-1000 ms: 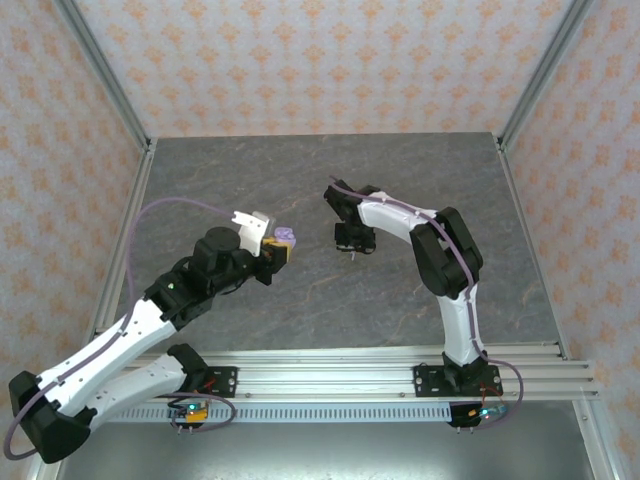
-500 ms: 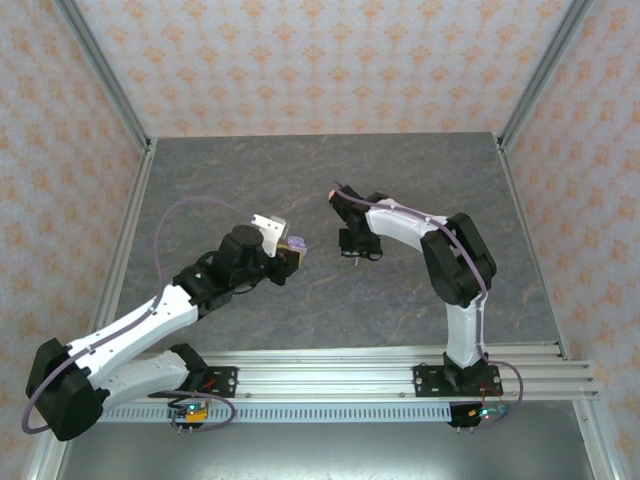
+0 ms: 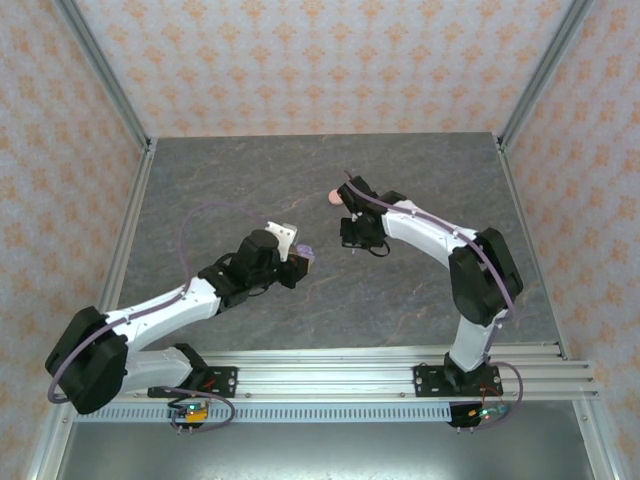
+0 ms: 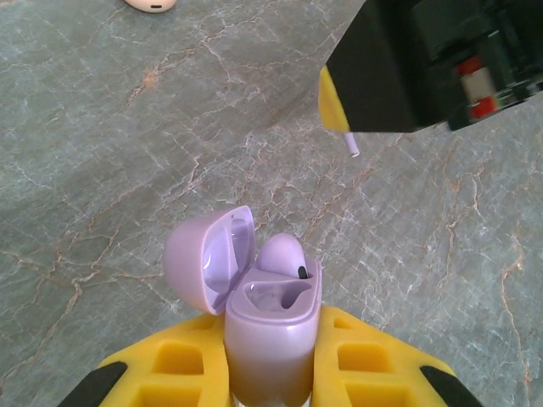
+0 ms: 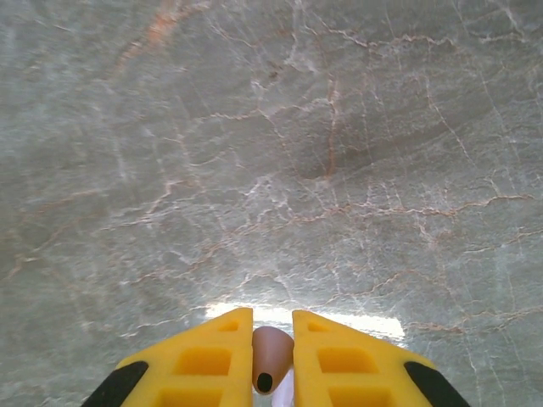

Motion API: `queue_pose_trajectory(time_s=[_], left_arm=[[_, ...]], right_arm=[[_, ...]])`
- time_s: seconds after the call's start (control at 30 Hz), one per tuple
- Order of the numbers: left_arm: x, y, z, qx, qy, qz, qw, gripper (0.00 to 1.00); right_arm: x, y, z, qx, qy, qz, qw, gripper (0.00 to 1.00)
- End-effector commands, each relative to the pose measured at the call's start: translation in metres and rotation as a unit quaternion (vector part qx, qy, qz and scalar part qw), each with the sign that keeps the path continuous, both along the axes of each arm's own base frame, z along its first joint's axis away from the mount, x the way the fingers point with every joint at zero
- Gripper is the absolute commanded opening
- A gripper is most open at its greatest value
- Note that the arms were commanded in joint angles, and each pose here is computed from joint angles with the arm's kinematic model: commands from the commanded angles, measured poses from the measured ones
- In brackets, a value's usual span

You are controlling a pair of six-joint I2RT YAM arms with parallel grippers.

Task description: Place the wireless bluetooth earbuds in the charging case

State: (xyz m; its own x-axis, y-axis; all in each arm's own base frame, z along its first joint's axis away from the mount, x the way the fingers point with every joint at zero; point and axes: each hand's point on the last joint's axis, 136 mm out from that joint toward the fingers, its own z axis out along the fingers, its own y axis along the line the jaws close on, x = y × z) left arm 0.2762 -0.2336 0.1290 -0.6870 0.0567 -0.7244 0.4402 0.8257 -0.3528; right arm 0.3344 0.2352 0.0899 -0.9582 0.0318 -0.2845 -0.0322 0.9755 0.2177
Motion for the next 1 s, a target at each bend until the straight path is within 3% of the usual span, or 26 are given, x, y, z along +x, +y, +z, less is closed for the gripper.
queue_pose_trajectory(time_s=[0.0, 0.47, 0.97], left_arm=[[0.009, -0.012, 0.013, -0.038, -0.029, -0.004, 0.999, 0.15], [0.016, -0.031, 0.034, -0.141, -0.095, -0.019, 0.985, 0.15], [0.026, -0.05, 0.074, -0.217, -0.113, -0.027, 0.969, 0.15]], right_arm=[[0.001, 0.009, 0.023, 0.035, -0.03, 0.007, 0.999, 0.15], [0.0, 0.024, 0.121, 0.136, -0.128, 0.03, 0.982, 0.15], [-0.009, 0.042, 0.183, 0.192, -0.179, 0.067, 0.963, 0.16]])
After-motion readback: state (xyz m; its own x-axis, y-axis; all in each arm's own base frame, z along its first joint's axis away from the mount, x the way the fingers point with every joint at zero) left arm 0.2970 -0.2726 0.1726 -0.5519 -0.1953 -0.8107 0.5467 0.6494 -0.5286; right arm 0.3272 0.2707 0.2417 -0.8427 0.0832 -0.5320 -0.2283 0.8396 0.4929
